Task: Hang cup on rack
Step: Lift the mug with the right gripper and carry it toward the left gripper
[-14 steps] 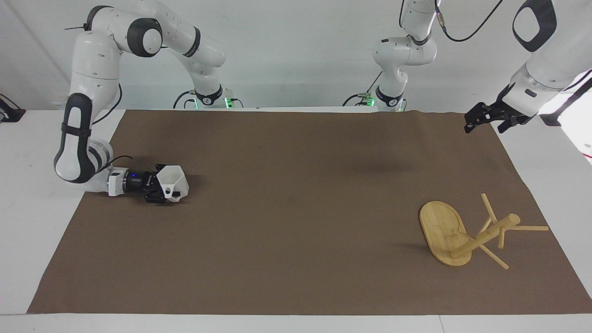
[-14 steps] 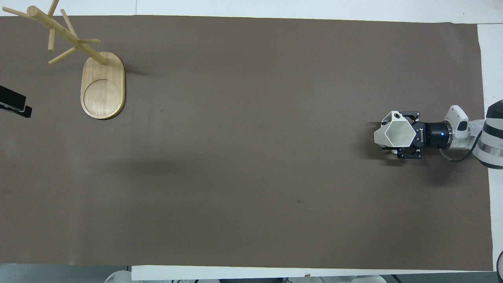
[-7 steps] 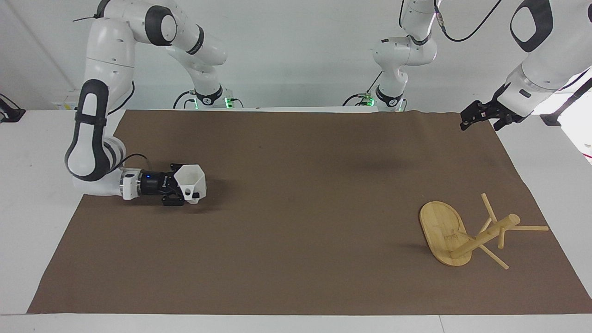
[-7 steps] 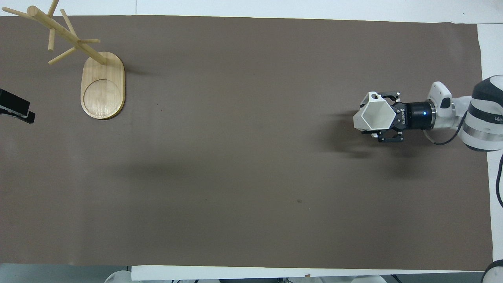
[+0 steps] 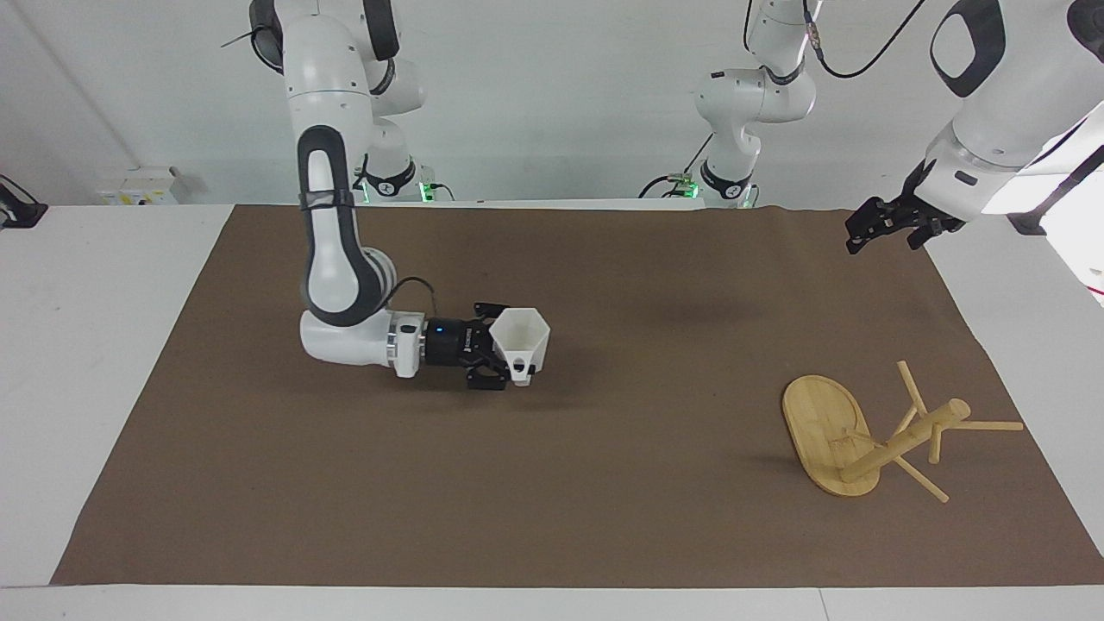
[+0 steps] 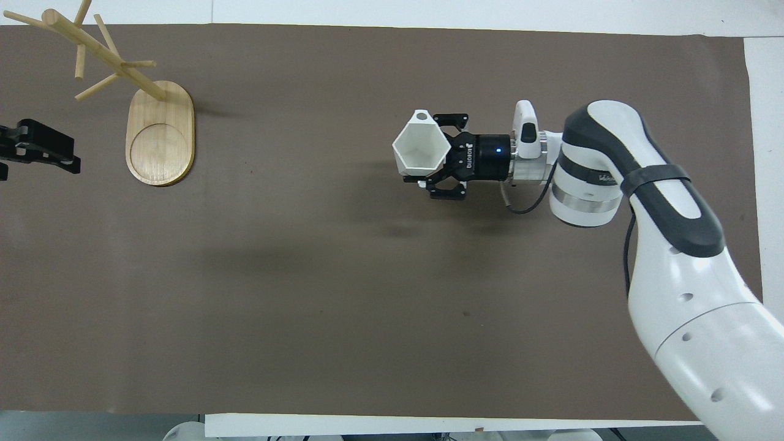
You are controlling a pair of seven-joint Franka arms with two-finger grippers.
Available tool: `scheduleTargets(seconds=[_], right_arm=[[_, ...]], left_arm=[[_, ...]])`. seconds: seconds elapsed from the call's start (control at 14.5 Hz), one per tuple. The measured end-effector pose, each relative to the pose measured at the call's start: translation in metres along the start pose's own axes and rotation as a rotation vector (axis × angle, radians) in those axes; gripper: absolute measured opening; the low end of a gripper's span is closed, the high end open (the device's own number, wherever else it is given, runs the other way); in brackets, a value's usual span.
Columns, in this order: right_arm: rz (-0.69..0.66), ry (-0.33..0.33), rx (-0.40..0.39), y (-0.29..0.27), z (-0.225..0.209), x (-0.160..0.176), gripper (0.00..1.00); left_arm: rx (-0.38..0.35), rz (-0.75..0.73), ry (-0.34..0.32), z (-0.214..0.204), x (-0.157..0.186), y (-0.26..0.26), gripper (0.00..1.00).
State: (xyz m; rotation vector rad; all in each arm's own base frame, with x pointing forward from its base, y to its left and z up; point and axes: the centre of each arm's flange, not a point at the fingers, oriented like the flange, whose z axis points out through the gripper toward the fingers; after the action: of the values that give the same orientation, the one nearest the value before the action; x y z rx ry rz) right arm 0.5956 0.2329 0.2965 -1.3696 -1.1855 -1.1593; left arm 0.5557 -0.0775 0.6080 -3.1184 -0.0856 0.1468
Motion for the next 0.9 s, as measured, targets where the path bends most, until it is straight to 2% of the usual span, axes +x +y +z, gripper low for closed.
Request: scheduleTargets(seconds=[0.28, 0.55, 0.9], right_arm=[[0.044, -0.004, -0.05, -0.02, 0.056, 0.01, 0.78], [0.071, -0.01, -0.115, -0.041, 0.097, 0.015, 0.78], [0.048, -0.086, -0.154, -0.075, 0.148, 0.03, 0.78]], left_arm=[[-0.016, -0.081, 0.075, 0.015, -0.017, 0.09, 1.0], [-0.035, -0.112, 0.109, 0.022, -0.038, 0.154, 0.99], [-0.035, -0.127, 0.099, 0.048, -0.06, 0.23, 0.99]])
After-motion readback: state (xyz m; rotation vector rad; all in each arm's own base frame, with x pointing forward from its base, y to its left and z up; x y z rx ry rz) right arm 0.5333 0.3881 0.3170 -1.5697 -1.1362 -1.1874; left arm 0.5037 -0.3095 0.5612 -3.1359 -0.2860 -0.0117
